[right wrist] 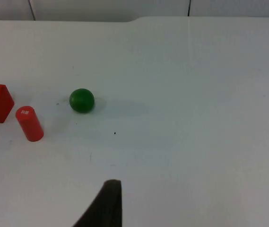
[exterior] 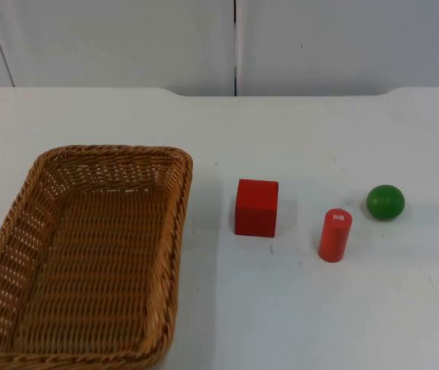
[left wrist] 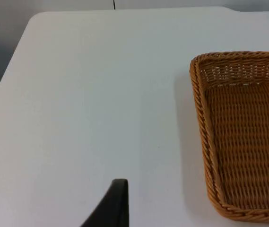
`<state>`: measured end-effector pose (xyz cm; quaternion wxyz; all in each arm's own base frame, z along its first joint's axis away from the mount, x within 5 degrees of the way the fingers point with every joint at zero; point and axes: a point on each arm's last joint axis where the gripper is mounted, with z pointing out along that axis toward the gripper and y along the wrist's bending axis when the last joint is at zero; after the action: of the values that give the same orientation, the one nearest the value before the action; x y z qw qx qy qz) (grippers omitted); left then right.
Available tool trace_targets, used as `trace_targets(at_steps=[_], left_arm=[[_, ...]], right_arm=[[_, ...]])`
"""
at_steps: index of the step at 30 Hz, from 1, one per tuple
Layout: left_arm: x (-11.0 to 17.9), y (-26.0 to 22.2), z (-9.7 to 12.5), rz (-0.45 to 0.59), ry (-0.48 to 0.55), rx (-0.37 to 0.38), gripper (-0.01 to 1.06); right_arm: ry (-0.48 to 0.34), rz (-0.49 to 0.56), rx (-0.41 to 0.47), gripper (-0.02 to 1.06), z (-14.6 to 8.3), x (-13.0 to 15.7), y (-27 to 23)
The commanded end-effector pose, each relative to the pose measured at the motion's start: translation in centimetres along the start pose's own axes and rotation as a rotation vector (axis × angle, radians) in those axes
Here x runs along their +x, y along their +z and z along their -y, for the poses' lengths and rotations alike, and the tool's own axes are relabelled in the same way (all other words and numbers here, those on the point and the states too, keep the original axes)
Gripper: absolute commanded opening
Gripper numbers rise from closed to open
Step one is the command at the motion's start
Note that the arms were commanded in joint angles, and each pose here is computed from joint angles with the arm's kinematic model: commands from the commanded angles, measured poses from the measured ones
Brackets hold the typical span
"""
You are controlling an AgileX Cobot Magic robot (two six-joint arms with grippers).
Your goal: Pick up the basket with the left hand and place the object to the left of the red cylinder into the basket with the right hand.
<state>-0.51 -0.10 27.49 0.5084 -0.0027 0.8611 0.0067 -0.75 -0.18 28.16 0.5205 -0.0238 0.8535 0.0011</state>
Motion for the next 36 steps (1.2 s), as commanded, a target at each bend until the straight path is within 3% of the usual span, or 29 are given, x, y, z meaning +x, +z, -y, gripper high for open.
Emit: trace_targets(at_steps=[1,12,36], left_arm=[[0.0,0.0,0.2,0.013,-0.005,0.022,1.05],[-1.7,-1.2,0.4,0.143,-0.024,0.053,1.05],[-6.2,1.4,0.6,0.109,-0.061,0.08,1.05]], right_arm=[[0.0,0.0,0.002,1.05,0.0,0.1,0.1],[-0.002,0.0,0.006,1.05,0.0,0.1,0.1],[-0.002,0.0,0.006,1.05,0.0,0.1,0.1]])
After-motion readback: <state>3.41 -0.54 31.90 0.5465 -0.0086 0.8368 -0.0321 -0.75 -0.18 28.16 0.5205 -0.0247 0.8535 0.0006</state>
